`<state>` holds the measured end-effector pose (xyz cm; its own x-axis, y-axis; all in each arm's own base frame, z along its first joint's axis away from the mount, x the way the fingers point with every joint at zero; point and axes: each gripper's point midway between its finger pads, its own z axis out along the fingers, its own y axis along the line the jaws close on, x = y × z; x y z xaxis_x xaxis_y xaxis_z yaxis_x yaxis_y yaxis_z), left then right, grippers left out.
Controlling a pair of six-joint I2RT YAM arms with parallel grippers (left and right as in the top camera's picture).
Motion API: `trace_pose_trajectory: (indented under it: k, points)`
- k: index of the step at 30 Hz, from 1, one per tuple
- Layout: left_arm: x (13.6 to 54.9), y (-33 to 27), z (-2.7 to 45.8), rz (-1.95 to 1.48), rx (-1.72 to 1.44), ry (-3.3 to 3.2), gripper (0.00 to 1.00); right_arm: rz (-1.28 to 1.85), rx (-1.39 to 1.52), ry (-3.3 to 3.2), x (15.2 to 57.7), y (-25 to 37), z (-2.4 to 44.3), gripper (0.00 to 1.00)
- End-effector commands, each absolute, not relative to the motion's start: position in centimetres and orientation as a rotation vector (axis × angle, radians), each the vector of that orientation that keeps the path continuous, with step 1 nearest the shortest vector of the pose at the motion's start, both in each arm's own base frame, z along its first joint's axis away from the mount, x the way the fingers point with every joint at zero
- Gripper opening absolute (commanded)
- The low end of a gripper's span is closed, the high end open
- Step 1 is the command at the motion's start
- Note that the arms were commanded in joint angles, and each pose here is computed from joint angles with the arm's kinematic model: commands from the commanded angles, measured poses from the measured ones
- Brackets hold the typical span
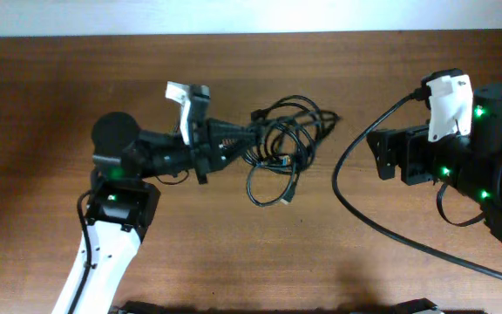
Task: Untangle cables
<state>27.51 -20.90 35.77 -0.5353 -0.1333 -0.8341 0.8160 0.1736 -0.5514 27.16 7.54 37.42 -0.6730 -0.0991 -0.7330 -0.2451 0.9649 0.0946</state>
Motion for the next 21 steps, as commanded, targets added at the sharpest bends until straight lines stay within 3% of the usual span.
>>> trace_pose_trajectory:
  k: [1, 8, 11, 12, 14, 21]
  points:
    - [27.7, -20.4, 36.4, -1.596, 0.532, 1.716, 0.00, 0.251, -0.217, 2.275, 27.1, 7.6, 38.4, 0.96]
    - [26.5, -20.5, 38.3, -1.646, 0.596, 1.651, 0.00, 0.416, -0.597, 2.141, 26.7, 11.9, 39.6, 1.00]
    - [26.4, -20.5, 38.3, -1.648, 0.599, 1.651, 0.00, 0.458, -0.764, 2.050, 26.2, 13.4, 40.2, 0.90]
    - [26.4, -20.5, 38.3, -1.648, 0.599, 1.651, 0.00, 0.476, -0.821, 2.017, 25.9, 13.9, 40.4, 0.79]
    - [26.4, -20.5, 38.3, -1.649, 0.600, 1.651, 0.00, 0.468, -0.858, 1.997, 25.8, 14.0, 40.4, 0.71]
    - [24.8, -21.0, 38.3, -1.685, 0.704, 1.643, 0.00, 0.462, -1.043, 1.881, 26.0, 15.3, 40.4, 0.70]
